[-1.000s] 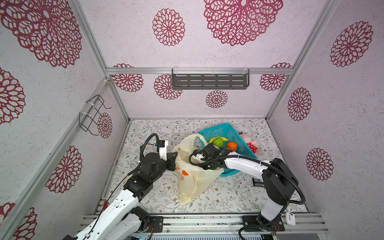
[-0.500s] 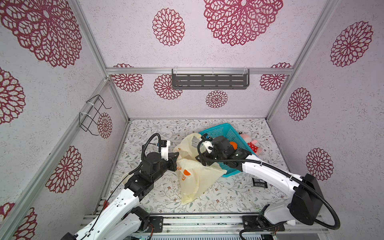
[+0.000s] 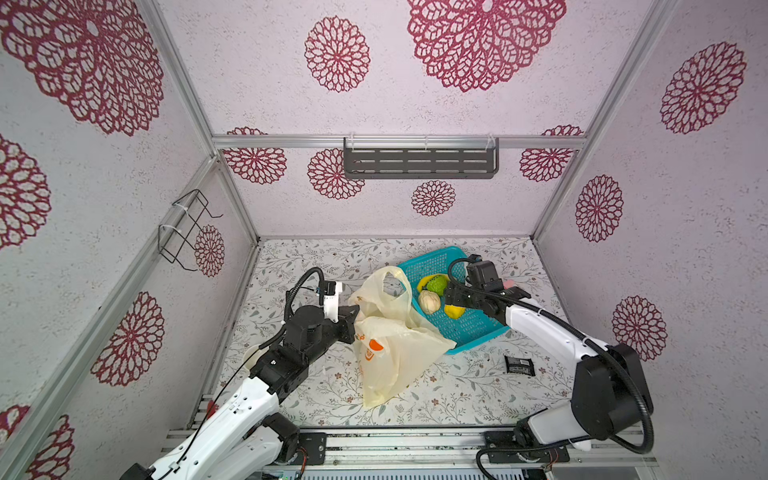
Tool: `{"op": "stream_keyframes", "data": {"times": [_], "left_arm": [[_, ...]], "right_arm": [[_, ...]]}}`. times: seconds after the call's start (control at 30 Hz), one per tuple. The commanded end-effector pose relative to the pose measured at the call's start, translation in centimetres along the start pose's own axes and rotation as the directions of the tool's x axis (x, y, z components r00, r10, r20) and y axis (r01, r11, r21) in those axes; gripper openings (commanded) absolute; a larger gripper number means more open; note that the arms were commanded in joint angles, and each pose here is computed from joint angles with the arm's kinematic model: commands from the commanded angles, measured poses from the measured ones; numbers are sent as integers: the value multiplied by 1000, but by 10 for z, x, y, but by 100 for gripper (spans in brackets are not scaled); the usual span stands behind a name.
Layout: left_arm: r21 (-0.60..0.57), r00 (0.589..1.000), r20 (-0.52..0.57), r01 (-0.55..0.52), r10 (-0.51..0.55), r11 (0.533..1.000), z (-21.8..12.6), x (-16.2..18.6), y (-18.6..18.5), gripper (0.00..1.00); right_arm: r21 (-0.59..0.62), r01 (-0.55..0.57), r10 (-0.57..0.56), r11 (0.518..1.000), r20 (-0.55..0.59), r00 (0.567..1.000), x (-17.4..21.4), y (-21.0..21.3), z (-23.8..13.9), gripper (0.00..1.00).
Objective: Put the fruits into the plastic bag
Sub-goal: 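Grasp the yellow fruit in the basket and carry it into the bag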
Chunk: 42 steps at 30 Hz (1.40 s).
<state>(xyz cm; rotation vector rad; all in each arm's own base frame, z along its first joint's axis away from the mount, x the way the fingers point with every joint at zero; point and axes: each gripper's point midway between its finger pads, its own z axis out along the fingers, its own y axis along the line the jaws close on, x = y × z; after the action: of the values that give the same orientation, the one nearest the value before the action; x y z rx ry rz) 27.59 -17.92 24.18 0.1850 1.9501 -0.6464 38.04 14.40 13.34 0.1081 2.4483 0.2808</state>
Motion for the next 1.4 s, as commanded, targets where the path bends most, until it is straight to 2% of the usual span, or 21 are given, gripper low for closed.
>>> {"op": "stream_keyframes", "data": {"times": [0.0,0.1,0.37,0.43,0.5,0.6,0.67,0.8,0.9,1.0,1.07,1.17,1.3,1.37], "left_arm": [[16,999,33,-39,39,999,0,-9,-6,0],[21,998,31,-48,47,999,2,-8,-7,0],[22,997,5,-82,82,996,7,-1,-6,0],[22,995,2,-96,95,995,8,-1,-6,0],[23,994,-3,-108,108,994,8,-1,-6,0],[23,993,-3,-117,117,993,8,-2,-7,0],[32,993,-1,-116,116,993,8,-3,-9,0],[44,994,-6,-112,113,993,6,-2,-11,0],[50,995,-7,-100,100,994,6,-2,-12,0],[59,996,-7,-90,91,994,7,-2,-13,0],[44,996,-9,-86,87,995,8,-2,-11,0],[27,998,-5,-69,69,997,9,-2,-8,0],[17,999,16,-43,42,999,8,-3,-6,0],[12,999,20,-43,43,999,8,-3,-5,0]], "right_arm": [[45,-78,80,996,-41,996,11,-17,20,86],[29,-83,85,996,-71,994,15,-15,42,85],[84,-72,79,994,-80,994,16,-27,72,81],[81,-79,86,994,-83,993,16,-28,77,79],[64,-79,85,995,-80,993,14,-26,79,70],[47,-74,77,996,-56,995,9,-23,70,50],[21,-67,68,998,-31,997,1,-18,54,42],[-166,16,-7,986,52,999,-25,23,2,38],[-352,149,-108,924,134,985,-36,71,-44,38],[-517,242,-190,821,152,970,-25,120,-75,38],[-605,306,-292,735,125,948,1,153,-85,39],[-665,403,-480,629,76,874,54,186,-90,40],[-724,427,-627,542,-10,779,116,197,-95,40],[-731,437,-682,524,-53,730,141,192,-94,40]]}}
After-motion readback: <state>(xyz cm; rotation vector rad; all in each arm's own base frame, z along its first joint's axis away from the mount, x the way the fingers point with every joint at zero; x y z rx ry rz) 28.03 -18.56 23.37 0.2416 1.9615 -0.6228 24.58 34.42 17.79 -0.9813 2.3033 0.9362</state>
